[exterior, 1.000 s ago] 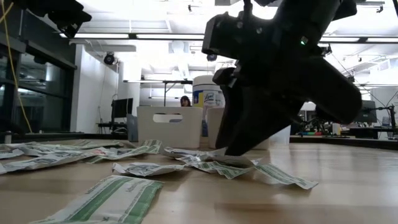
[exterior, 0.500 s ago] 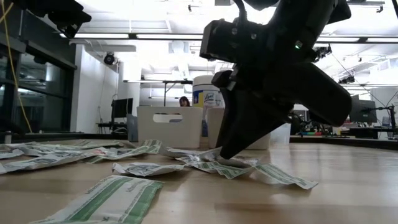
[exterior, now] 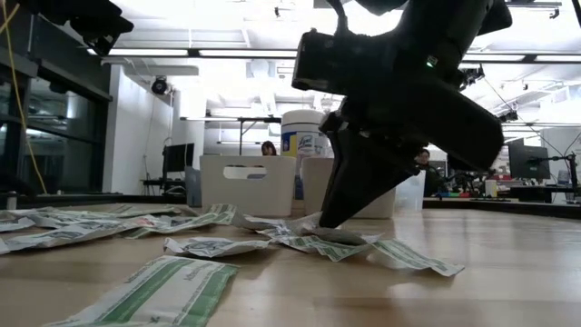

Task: Pick & Place First Aid Supplies
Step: Put the band aid into the transparent bin

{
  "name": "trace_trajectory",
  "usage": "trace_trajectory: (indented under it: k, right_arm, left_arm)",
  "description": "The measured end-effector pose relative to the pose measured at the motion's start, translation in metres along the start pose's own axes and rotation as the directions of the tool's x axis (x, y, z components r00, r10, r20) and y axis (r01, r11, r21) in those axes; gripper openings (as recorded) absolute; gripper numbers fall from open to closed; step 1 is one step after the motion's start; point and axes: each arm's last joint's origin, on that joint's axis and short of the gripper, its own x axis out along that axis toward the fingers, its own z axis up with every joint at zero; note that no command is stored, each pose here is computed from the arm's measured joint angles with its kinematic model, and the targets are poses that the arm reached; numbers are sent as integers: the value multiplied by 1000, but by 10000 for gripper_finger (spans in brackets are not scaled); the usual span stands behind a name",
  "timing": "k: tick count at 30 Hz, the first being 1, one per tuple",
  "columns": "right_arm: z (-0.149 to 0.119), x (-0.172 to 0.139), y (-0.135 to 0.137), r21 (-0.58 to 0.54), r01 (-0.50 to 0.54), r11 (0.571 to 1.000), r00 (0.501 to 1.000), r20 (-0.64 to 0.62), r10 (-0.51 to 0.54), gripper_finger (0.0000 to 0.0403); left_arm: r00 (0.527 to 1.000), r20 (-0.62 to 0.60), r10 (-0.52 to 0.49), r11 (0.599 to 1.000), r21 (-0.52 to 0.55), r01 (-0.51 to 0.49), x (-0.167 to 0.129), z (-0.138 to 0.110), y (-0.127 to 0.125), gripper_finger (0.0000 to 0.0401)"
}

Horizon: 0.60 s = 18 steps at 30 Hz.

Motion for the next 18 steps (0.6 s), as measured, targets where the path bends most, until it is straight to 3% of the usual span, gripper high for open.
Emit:
trace_trajectory:
  k: [6,18]
  right_arm:
    - [12,-8,1,70,61,996,997,33,-64,1]
    - [66,-59,-6,-81,215,973,977,21,-214,0]
  left_arm:
    - [1000,0,0,1000,0,0,0,0,0,119]
    - [1000,0,0,1000,0,0,0,0,0,119]
